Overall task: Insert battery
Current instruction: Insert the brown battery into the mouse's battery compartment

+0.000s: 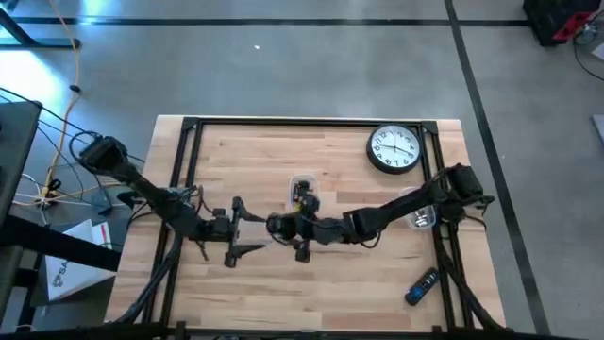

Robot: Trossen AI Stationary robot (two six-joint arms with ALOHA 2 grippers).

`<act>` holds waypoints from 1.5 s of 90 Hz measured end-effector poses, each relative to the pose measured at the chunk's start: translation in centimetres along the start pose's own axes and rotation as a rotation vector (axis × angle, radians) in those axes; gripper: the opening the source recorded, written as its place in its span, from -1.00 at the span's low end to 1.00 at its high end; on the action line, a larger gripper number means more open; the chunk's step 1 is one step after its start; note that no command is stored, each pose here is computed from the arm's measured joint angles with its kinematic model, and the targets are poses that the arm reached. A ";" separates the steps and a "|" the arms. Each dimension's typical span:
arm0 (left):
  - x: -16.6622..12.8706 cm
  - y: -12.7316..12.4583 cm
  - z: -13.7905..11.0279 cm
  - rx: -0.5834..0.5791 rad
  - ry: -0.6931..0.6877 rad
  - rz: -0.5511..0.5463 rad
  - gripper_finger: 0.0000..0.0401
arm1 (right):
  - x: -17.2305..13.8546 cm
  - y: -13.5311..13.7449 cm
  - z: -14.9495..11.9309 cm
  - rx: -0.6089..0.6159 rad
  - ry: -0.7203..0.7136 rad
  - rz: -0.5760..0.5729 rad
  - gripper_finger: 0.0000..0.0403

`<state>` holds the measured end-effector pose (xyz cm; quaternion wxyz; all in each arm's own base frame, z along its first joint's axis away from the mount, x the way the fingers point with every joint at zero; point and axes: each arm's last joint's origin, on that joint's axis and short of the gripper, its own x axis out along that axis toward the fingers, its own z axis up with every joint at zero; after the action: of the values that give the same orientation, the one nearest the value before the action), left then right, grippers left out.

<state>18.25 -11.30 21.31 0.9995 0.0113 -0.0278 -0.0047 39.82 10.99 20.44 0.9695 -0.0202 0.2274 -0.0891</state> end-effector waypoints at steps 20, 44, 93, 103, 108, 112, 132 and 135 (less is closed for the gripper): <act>-3.4 0.2 2.6 0.025 -0.014 0.098 0.47 | -0.5 -0.6 -2.9 0.015 0.300 0.008 0.27; -3.8 0.2 1.9 0.025 0.047 0.187 0.48 | -0.4 -2.3 -5.7 0.047 0.460 -0.050 0.27; -2.5 0.7 0.6 0.058 0.097 0.261 0.48 | 2.0 -3.8 -7.8 0.023 0.487 0.043 0.27; -2.5 0.7 0.6 0.072 0.099 0.262 0.48 | 2.1 -4.0 -7.7 0.028 0.480 0.041 0.27; -2.5 0.7 0.6 0.076 0.099 0.262 0.48 | 2.2 -3.9 -7.6 0.027 0.473 0.044 0.27; -2.5 0.7 0.6 0.078 0.098 0.263 0.48 | 2.1 -3.9 -7.6 0.019 0.472 0.046 0.27; -2.4 0.9 0.6 0.083 0.098 0.275 0.48 | 2.2 -3.8 -7.6 -0.002 0.474 0.075 0.28; -2.4 0.9 0.6 0.083 0.098 0.279 0.48 | 2.2 -3.8 -7.6 -0.003 0.474 0.077 0.28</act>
<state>15.84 -10.35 21.83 0.9893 0.0488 0.0195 0.1358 37.70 6.84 12.98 0.8917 0.0083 0.4493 -0.0539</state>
